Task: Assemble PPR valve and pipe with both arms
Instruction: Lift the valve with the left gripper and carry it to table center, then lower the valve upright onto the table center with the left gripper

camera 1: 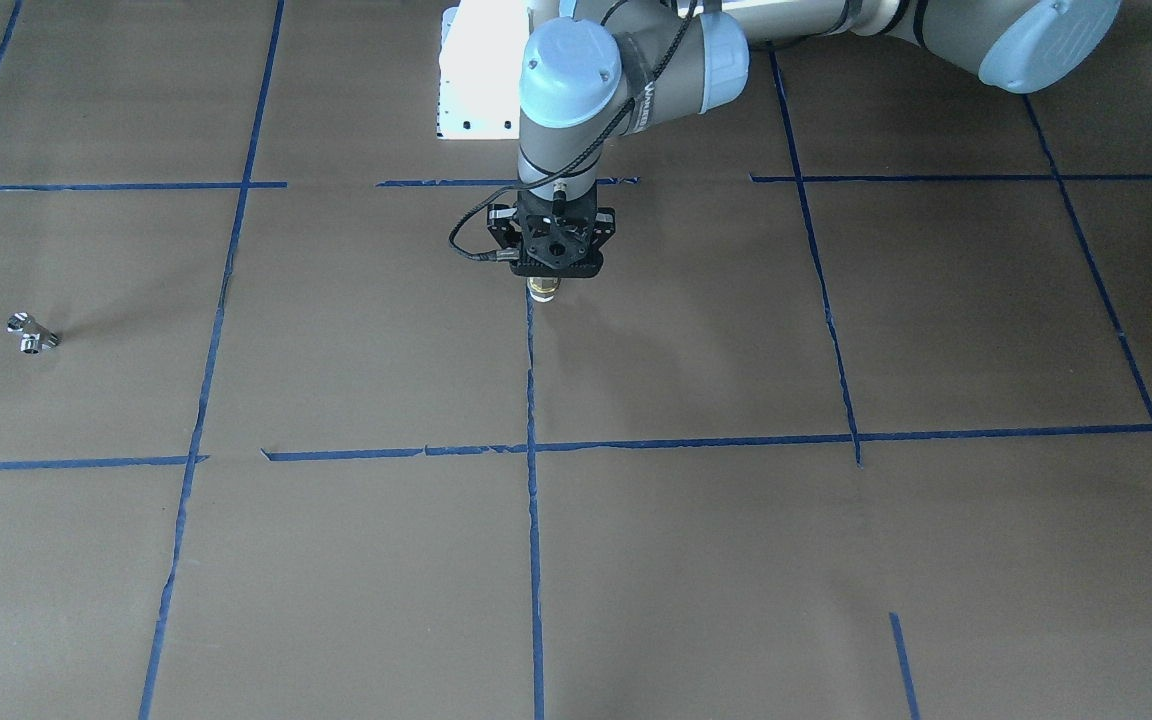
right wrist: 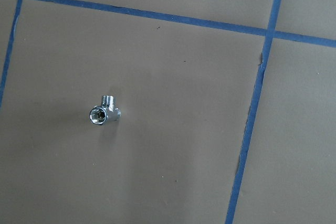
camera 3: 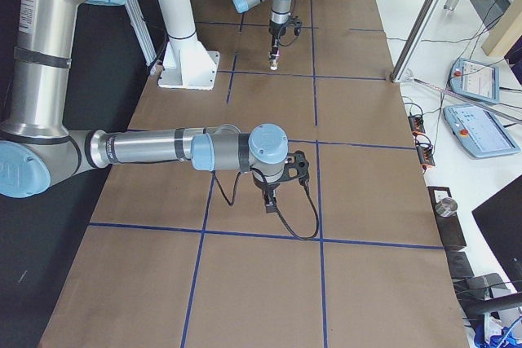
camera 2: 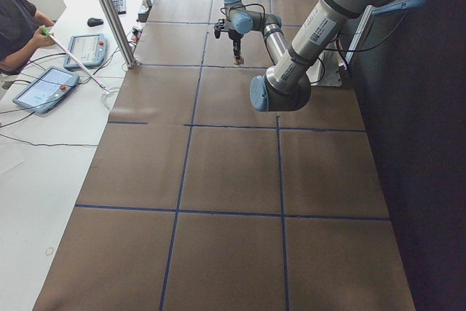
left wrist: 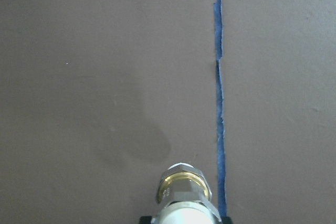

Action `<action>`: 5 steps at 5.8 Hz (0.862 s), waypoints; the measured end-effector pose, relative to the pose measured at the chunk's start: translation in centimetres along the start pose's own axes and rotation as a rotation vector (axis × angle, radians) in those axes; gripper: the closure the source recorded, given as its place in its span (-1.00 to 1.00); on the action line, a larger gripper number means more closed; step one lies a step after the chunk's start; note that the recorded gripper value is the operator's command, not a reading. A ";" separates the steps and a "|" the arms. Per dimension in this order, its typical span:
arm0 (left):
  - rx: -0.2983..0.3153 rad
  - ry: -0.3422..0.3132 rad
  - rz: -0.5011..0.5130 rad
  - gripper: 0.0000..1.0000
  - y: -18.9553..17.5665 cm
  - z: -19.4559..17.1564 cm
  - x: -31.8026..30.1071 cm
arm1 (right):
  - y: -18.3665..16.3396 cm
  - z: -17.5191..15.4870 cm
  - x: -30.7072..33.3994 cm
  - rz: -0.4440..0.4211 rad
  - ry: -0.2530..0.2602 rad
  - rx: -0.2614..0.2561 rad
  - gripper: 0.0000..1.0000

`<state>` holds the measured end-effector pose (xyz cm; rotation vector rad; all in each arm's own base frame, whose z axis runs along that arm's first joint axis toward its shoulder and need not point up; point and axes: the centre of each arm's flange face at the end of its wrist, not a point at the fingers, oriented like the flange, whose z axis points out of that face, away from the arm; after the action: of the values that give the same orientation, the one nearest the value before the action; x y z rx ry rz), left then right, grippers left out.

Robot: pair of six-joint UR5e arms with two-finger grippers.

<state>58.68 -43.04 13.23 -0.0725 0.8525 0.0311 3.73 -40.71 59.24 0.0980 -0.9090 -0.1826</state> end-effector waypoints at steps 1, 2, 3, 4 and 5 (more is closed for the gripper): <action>-0.006 -0.005 -0.009 0.95 -0.1 0.4 0.8 | 0.0 0.0 0.0 0.000 -0.001 0.000 -1.00; -0.010 -0.012 -0.012 0.91 -0.1 0.9 1.0 | 0.0 0.0 0.0 0.000 -0.001 0.000 -1.00; -0.010 -0.017 -0.011 0.88 -0.2 1.6 1.0 | 0.0 0.0 0.0 0.001 -0.001 0.000 -1.00; -0.005 -0.015 -0.007 0.81 -0.3 2.1 1.0 | 0.0 0.0 0.0 0.001 -0.001 0.000 -1.00; -0.001 -0.011 -0.004 0.49 -0.4 2.4 1.0 | 0.0 0.0 0.0 0.001 -0.001 0.000 -1.00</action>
<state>61.20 -43.28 14.07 -0.0751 0.8417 0.0287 3.74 -40.70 59.26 0.0976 -0.9104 -0.1818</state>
